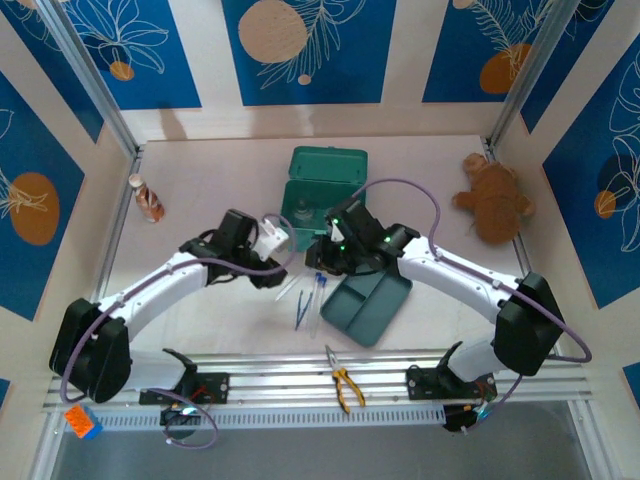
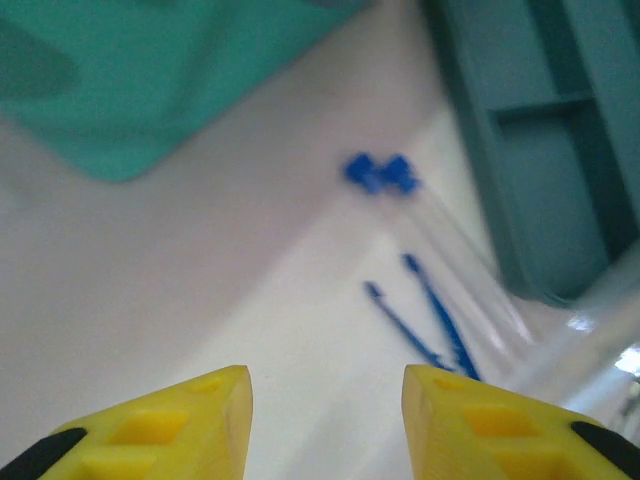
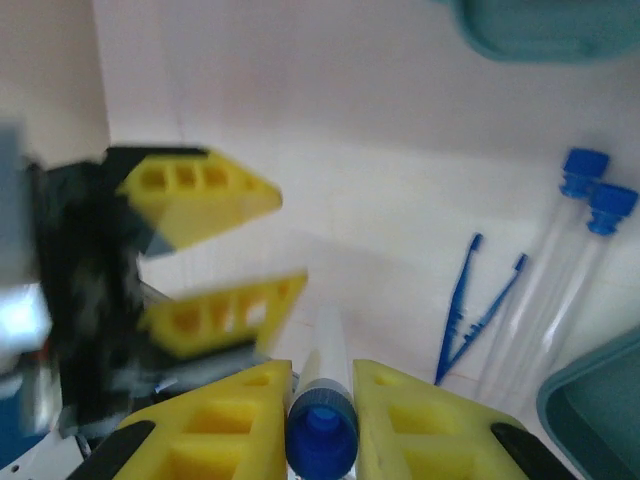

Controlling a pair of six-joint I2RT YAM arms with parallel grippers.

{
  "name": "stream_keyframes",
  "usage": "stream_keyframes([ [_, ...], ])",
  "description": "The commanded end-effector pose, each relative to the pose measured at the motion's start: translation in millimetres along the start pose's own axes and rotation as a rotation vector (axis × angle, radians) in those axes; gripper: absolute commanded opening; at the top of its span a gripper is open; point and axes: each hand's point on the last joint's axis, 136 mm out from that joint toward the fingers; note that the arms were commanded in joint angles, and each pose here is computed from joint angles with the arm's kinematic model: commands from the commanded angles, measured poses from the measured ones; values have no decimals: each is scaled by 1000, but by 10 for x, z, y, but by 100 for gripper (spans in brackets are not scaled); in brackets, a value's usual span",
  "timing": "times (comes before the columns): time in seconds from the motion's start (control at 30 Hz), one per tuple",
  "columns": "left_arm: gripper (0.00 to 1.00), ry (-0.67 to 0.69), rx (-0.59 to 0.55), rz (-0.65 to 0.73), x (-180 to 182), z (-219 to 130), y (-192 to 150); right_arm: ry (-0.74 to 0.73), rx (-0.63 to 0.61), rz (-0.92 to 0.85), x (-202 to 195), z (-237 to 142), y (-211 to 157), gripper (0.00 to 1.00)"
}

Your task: Organize the chemistry lab equipment

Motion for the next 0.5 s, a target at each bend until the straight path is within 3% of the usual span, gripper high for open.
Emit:
stream_keyframes([
  [0.0, 43, 32, -94, -88, 290, -200, 305, -105, -1, -103, 30, -103, 34, 21],
  [0.47, 43, 322, -189, -348, 1632, -444, 568, -390, -53, -536, 756, 130, 891, 22],
])
Point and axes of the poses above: each hand's point on the last joint's axis, 136 mm out from that joint toward the fingers, its own z axis out along the fingers, its own x axis along the line the jaws close on, y = z × x, and after that the axes turned 14 degrees about -z, right-handed
